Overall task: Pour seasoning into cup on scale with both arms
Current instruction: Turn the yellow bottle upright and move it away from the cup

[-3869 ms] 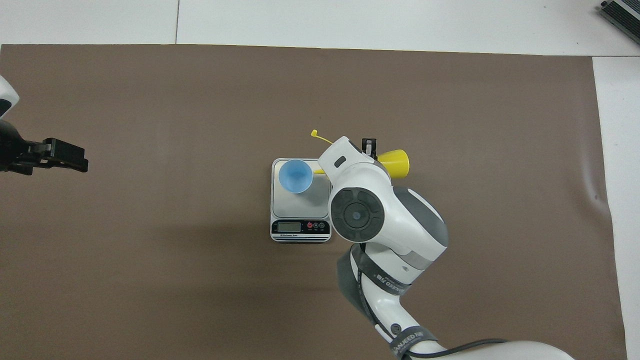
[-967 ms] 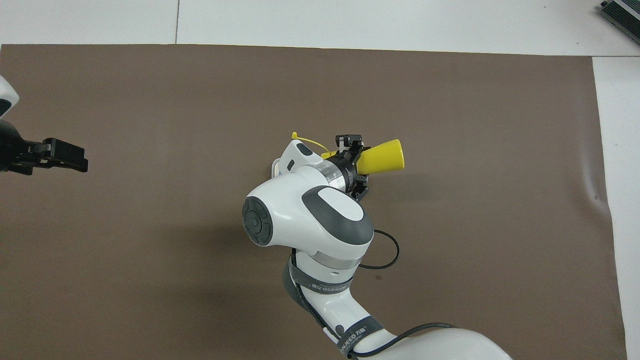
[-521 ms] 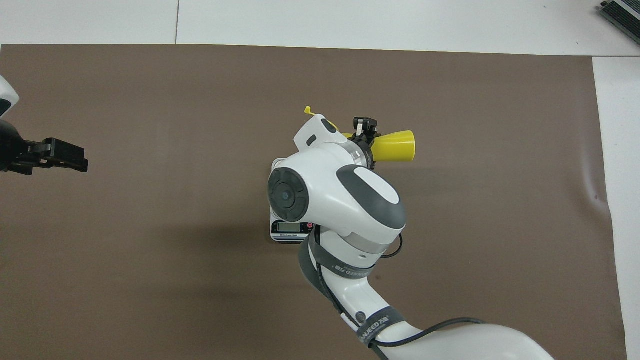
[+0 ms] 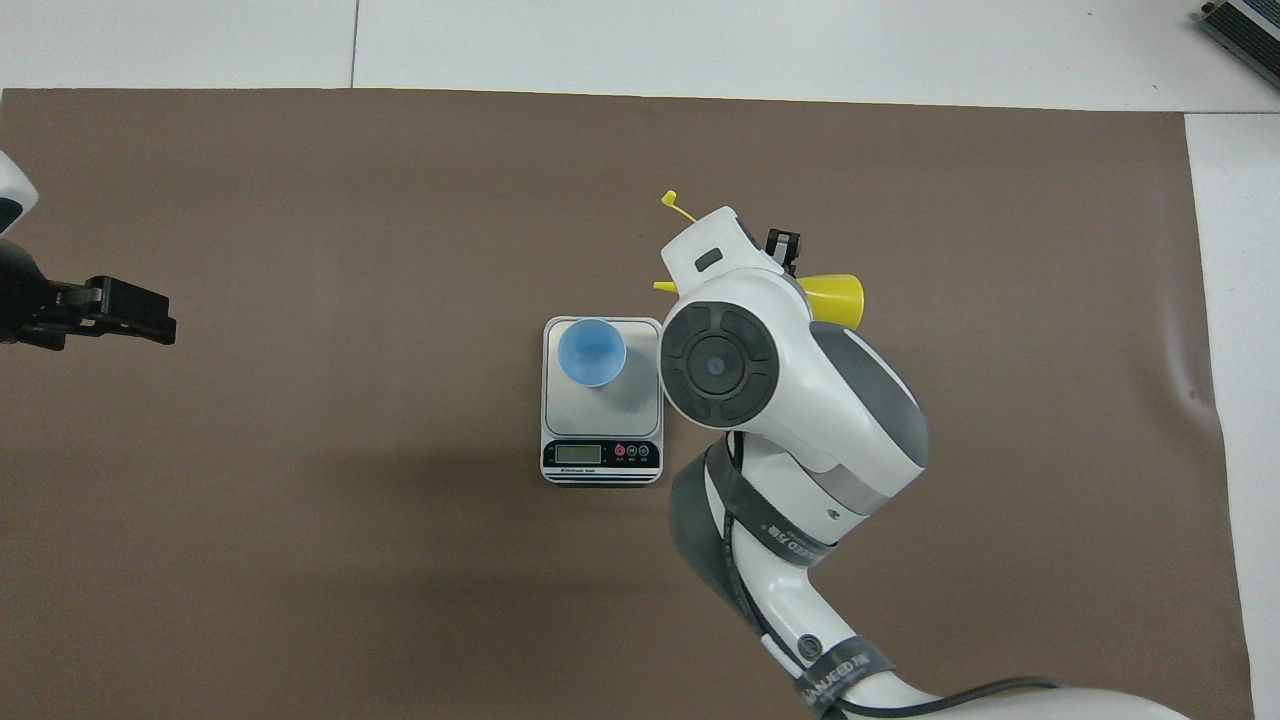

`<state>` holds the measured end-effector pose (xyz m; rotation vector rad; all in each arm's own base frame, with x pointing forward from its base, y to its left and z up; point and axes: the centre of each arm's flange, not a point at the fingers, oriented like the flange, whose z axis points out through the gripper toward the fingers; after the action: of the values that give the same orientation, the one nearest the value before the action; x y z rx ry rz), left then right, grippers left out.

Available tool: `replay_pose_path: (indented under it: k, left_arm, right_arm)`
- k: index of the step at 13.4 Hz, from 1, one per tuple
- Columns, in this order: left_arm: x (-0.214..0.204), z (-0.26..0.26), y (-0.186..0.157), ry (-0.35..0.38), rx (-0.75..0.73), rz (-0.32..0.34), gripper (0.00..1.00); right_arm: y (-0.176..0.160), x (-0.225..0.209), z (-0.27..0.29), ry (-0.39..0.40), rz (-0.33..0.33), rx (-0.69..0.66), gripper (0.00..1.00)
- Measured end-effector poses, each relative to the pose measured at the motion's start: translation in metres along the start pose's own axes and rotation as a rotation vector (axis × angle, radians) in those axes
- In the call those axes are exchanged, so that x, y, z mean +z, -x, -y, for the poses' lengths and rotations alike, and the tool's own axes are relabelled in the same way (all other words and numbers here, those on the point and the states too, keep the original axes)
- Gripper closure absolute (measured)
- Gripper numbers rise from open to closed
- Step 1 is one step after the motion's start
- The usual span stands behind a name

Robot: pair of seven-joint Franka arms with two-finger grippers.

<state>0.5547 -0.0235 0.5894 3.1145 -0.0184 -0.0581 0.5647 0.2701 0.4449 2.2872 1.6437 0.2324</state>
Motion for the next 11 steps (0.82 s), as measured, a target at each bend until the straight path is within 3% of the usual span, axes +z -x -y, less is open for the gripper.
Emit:
replay_pose_path:
  k: [5,11]
  left_arm:
    - [0.0,0.0,0.0,0.0,0.0,0.0,0.0]
    - [0.0,0.0,0.0,0.0,0.0,0.0,0.0]
  right_arm:
    - [0.03,0.032,-0.008,-0.084,-0.187,0.082,0.53]
    - [0.103,0.079,-0.031,-0.142,-0.402,0.148,0.53]
